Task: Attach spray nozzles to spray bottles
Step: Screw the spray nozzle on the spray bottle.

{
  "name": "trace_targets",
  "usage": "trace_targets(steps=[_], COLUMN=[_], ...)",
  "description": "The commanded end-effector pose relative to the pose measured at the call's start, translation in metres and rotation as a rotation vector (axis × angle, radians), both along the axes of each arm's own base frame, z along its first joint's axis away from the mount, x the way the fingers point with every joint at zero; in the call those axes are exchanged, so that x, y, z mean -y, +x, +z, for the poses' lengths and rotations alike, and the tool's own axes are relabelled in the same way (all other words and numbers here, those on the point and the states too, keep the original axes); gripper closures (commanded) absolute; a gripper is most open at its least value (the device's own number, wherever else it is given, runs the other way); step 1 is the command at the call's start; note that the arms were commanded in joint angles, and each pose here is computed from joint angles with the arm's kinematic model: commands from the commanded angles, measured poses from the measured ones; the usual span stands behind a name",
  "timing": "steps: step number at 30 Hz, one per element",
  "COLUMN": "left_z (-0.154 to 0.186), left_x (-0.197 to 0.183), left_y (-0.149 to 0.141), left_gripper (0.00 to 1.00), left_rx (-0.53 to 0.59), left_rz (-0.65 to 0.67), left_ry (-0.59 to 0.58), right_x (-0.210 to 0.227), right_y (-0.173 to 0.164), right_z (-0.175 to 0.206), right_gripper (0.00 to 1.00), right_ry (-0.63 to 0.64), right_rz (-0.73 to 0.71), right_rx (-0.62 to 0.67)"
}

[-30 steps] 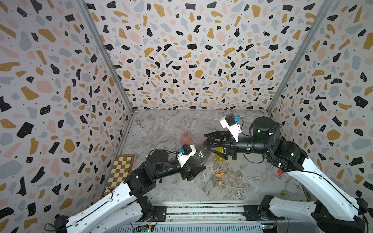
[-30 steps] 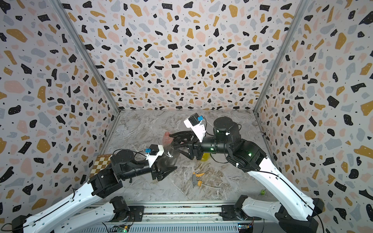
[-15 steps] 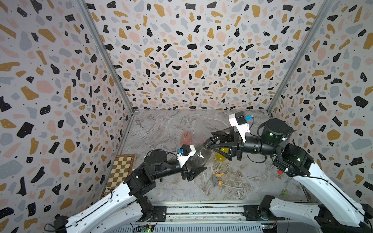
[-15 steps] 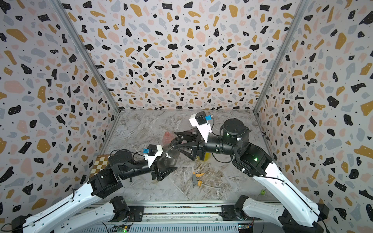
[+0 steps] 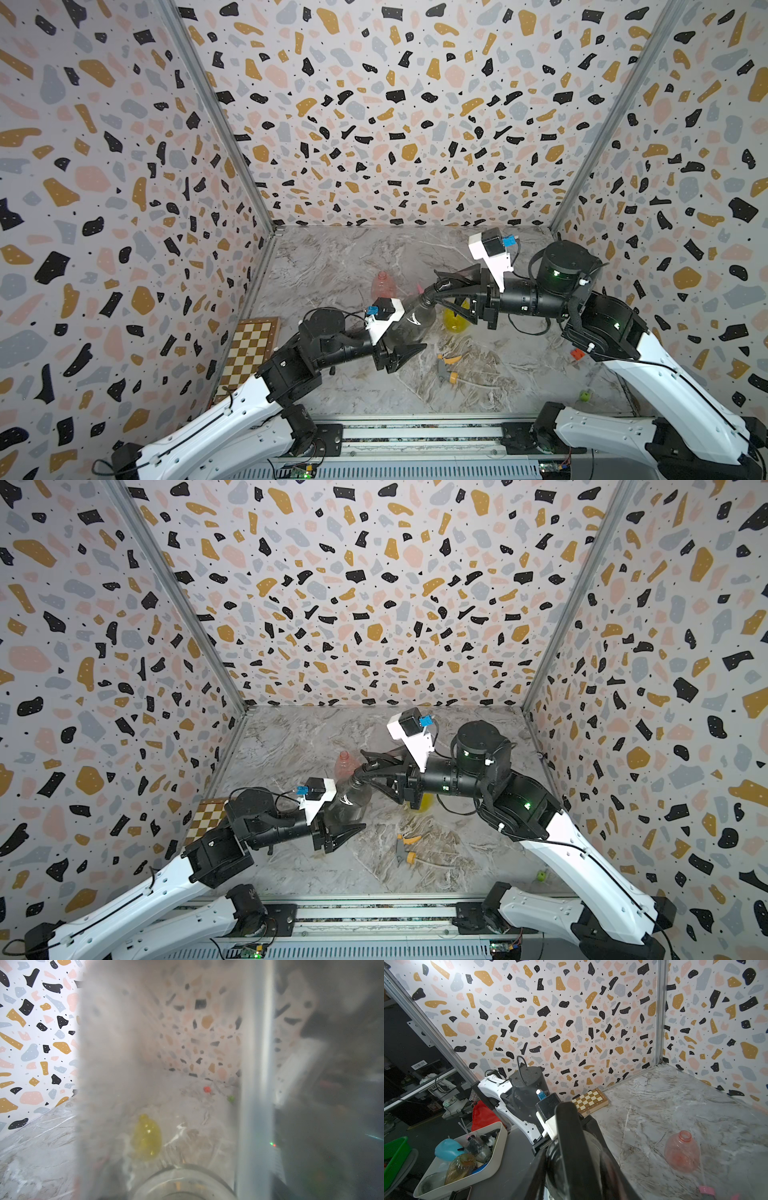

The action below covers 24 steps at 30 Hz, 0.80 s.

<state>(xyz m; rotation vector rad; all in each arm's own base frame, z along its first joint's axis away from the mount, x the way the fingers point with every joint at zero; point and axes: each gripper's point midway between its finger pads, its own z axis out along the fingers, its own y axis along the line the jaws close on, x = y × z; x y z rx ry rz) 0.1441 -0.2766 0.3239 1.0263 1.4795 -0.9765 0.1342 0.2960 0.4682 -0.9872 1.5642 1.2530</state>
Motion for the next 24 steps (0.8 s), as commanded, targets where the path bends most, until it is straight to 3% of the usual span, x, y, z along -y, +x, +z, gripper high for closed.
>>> trace_targets(steps=[1, 7, 17, 24], left_z=[0.018, 0.017, 0.023, 0.029], left_x=[0.002, 0.003, 0.001, -0.001], left_y=[-0.005, -0.008, -0.002, 0.018], left_gripper=[1.0, 1.0, 1.0, 1.0], left_rx=[0.054, 0.053, 0.065, 0.071], left_rz=[-0.032, -0.05, -0.012, 0.093], left_ry=[-0.049, -0.04, -0.044, -0.042], right_x=[0.003, 0.0, -0.005, -0.008], right_y=[-0.003, -0.001, 0.001, 0.015], right_z=[0.01, 0.0, -0.013, -0.033], right_gripper=[0.62, 0.73, 0.76, 0.77], right_ry=[-0.002, -0.068, -0.165, -0.215], right_rz=[0.001, 0.005, 0.025, -0.068], right_rx=[0.013, -0.012, -0.043, -0.087])
